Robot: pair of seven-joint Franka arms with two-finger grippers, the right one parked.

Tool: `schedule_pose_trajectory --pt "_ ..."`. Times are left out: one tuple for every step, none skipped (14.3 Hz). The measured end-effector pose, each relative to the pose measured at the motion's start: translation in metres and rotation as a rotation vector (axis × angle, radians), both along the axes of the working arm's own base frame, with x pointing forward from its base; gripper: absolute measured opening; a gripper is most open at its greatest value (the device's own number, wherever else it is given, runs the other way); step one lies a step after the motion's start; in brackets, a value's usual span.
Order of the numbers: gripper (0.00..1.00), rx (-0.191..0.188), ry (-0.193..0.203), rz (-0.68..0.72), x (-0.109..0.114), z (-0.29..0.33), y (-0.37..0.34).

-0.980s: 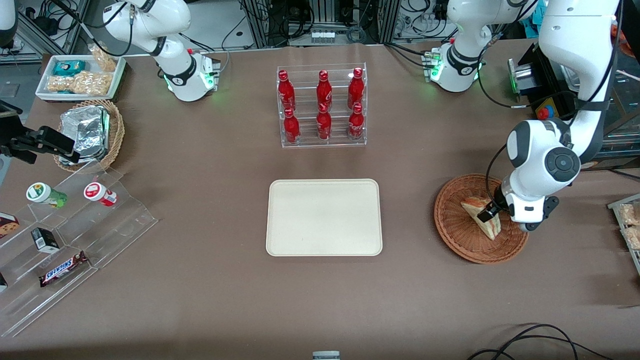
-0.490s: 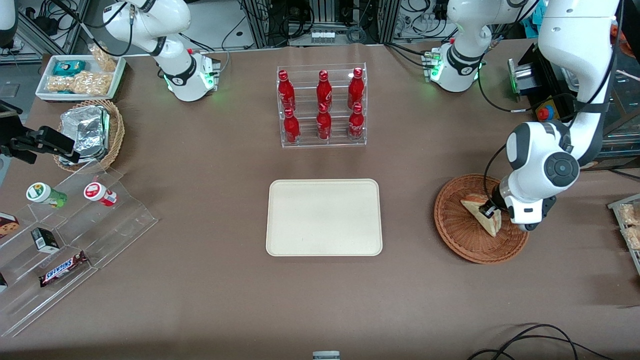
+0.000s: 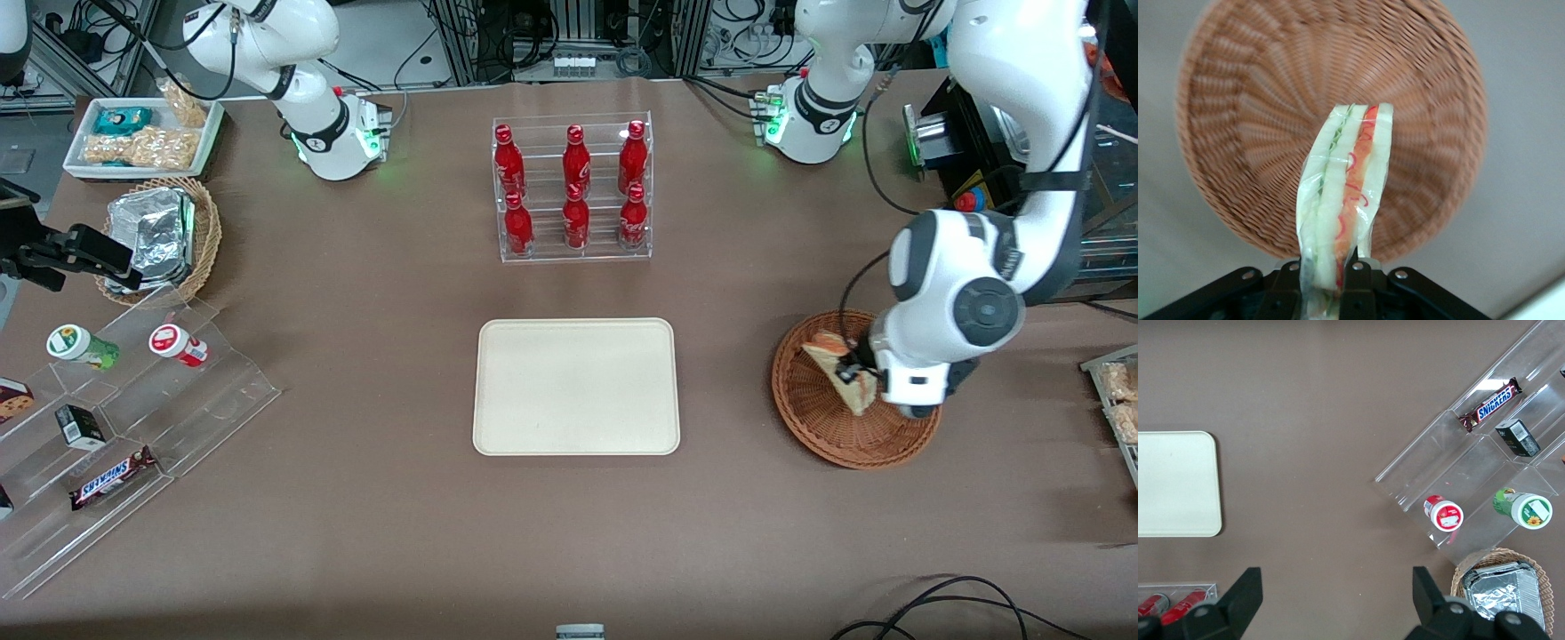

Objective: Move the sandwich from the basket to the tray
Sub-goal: 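Carry the held sandwich with the left gripper over the cream tray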

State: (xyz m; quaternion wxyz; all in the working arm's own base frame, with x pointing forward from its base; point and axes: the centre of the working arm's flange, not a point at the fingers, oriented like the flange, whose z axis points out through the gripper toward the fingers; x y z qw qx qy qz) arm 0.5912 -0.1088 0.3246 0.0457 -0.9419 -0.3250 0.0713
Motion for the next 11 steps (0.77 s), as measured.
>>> schedule_pose_trajectory --pt "0.15 -0.005 -0.003 -0.042 -0.003 0.001 -0.025" --pt "0.15 -0.012 -0.01 -0.088 -0.006 0.001 -0.053" --pt "0.15 -0.021 -0.024 -0.136 -0.007 0.003 -0.084" --pt "0.15 -0.033 -0.044 -0.181 -0.006 0.006 -0.115" --pt "0.15 -0.045 -0.064 -0.218 -0.003 0.011 -0.143" --pt "0.15 -0.057 -0.083 -0.251 0.0 0.015 -0.168" --pt "0.15 -0.069 -0.1 -0.29 0.002 0.017 -0.195" --pt "0.15 -0.079 -0.112 -0.334 0.002 0.016 -0.221" --pt "0.15 -0.087 -0.118 -0.373 -0.001 0.012 -0.247" --pt "0.15 -0.095 -0.121 -0.406 -0.006 0.007 -0.271" --pt "0.15 -0.104 -0.123 -0.434 -0.011 0.001 -0.294"
